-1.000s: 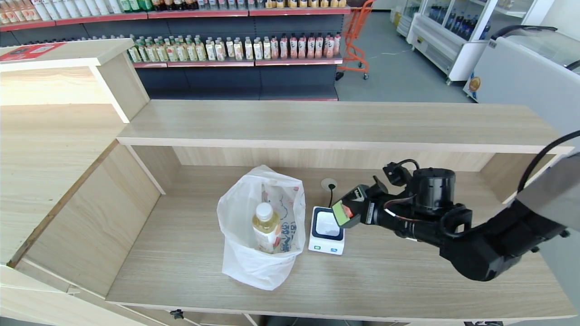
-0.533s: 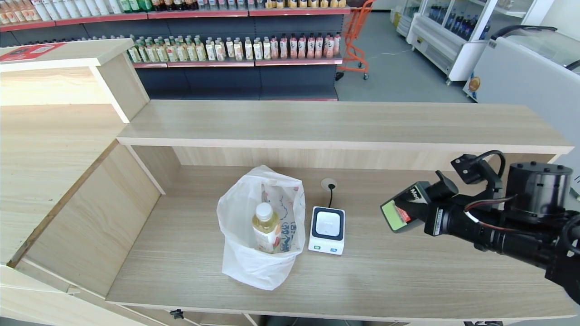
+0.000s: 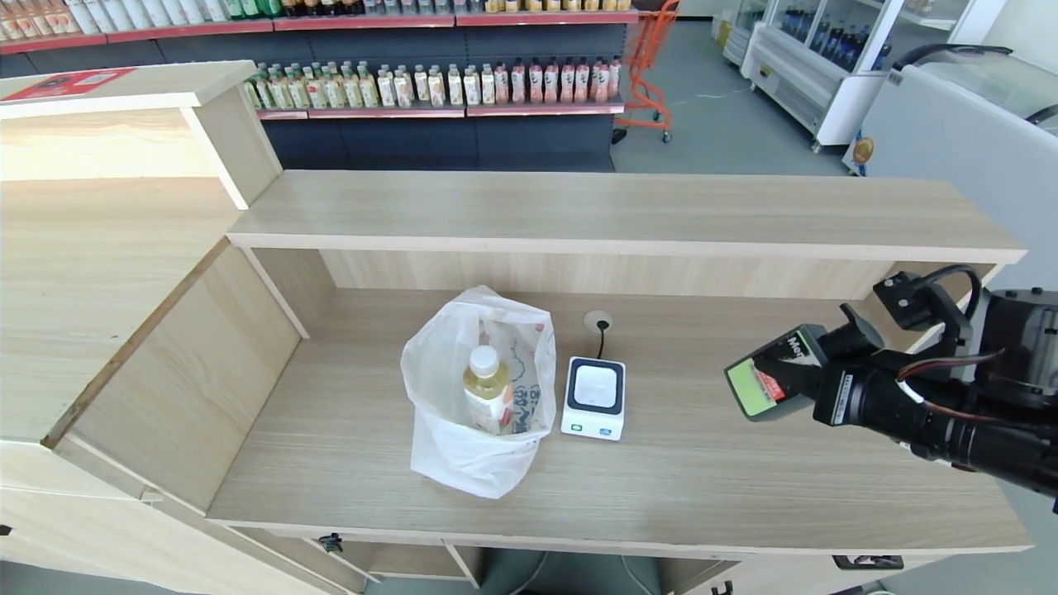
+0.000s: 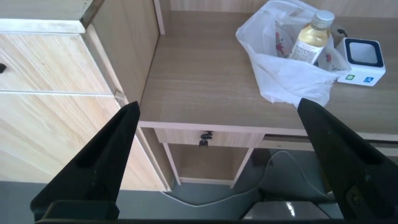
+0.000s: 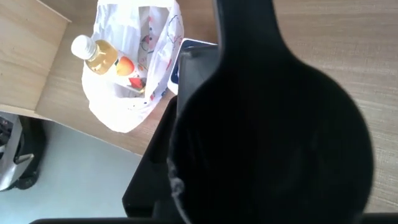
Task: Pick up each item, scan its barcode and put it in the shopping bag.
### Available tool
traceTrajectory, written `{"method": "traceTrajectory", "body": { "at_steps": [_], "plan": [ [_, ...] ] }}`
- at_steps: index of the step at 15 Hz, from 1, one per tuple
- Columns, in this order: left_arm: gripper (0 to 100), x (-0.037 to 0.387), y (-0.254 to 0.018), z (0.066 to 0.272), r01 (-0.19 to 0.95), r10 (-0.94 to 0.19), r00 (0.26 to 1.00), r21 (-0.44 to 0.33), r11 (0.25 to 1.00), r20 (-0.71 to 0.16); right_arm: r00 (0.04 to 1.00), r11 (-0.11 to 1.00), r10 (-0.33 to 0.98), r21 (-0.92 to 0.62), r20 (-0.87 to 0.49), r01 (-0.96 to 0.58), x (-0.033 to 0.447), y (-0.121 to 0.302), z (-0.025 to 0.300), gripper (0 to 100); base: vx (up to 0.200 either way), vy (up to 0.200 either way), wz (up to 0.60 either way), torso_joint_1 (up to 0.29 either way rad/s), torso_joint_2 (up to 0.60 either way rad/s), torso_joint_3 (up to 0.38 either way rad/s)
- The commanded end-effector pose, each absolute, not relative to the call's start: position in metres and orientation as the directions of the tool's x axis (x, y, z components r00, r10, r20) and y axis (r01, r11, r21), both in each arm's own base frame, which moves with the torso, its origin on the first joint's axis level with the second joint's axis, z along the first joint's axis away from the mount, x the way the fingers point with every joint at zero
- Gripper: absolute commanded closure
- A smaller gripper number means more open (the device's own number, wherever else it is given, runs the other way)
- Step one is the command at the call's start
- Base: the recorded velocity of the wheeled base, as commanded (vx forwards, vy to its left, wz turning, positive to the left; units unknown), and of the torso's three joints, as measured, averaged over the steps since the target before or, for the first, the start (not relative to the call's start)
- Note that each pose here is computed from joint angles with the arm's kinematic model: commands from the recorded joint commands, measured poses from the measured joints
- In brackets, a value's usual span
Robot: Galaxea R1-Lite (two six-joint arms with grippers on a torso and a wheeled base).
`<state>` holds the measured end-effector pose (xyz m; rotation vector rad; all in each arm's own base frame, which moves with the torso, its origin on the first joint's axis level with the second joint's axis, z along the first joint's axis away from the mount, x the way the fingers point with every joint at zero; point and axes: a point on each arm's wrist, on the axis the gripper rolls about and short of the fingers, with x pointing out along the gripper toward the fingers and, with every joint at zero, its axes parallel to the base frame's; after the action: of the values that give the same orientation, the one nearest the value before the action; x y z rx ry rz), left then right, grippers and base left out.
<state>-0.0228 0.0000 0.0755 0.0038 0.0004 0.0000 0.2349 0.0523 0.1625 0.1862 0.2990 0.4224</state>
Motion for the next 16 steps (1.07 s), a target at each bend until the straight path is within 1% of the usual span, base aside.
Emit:
{"method": "traceTrajectory", "body": {
  "at_steps": [1, 3, 7, 8, 10, 11, 12, 14, 15, 16],
  "plan": [
    [0, -0.023, 0.0, 0.075, 0.0, 0.0, 1.0, 0.006, 1.0, 0.0, 0.876, 0.902, 0.412, 0.248, -0.25, -0.354, 0.236, 0.048, 0.162, 100, 0.0, 0.2, 0.0, 0.002, 0.0, 0.002],
    [0, -0.023, 0.0, 0.075, -0.002, 0.002, 1.0, 0.005, 1.0, 0.0, 0.882, 0.901, 0.401, 0.279, -0.248, -0.332, 0.238, 0.045, 0.163, 100, 0.0, 0.2, 0.0, 0.007, 0.0, 0.002],
    [0, -0.023, 0.0, 0.075, 0.0, 0.0, 1.0, 0.005, 1.0, 0.0, 0.873, 0.903, 0.394, 0.296, -0.288, -0.31, 0.245, 0.045, 0.156, 100, 0.0, 0.0, 0.0, 0.0, 0.0, 0.0],
    [0, -0.023, 0.0, 0.075, -0.002, 0.002, 1.0, 0.005, 1.0, 0.0, 0.869, 0.91, 0.389, 0.275, -0.307, -0.31, 0.252, 0.046, 0.151, 100, 0.0, 0.0, 0.0, 0.0, 0.0, 0.0],
    [0, -0.023, 0.0, 0.075, -0.002, 0.002, 1.0, 0.005, 1.0, 0.0, 0.861, 0.92, 0.391, 0.155, -0.326, -0.359, 0.266, 0.049, 0.142, 100, 0.0, 0.0, 0.0, 0.0, 0.0, 0.0],
    [0, -0.023, 0.0, 0.075, 0.0, 0.0, 1.0, 0.005, 1.0, 0.0, 0.85, 0.912, 0.41, 0.114, -0.332, -0.395, 0.281, 0.058, 0.136, 100, 0.0, 0.0, 0.0, 0.0, 0.0, 0.0],
    [0, -0.023, 0.0, 0.075, -0.002, 0.002, 1.0, 0.005, 1.0, 0.0, 0.844, 0.904, 0.426, 0.11, -0.327, -0.413, 0.286, 0.065, 0.135, 100, 0.0, 0.0, 0.0, 0.0, 0.0, 0.0],
    [0, -0.023, 0.0, 0.075, -0.002, 0.002, 1.0, 0.005, 1.0, 0.0, 0.84, 0.873, 0.484, 0.075, -0.246, -0.482, 0.325, 0.096, 0.132, 100, 0.0, 0.0, 0.0, 0.0, 0.0, 0.0],
    [0, -0.023, 0.0, 0.075, -0.002, 0.002, 1.0, 0.005, 1.0, 0.0, 0.835, 0.857, 0.513, 0.059, -0.2, -0.513, 0.338, 0.111, 0.129, 100, 0.0, 0.0, 0.0, 0.0, 0.0, 0.0],
    [0, -0.023, 0.0, 0.075, -0.002, 0.002, 1.0, 0.005, 1.0, 0.0, 0.819, 0.839, 0.54, 0.045, -0.192, -0.543, 0.345, 0.125, 0.126, 100, 0.0, 0.0, 0.0, 0.0, 0.0, 0.0]
  ]
}}
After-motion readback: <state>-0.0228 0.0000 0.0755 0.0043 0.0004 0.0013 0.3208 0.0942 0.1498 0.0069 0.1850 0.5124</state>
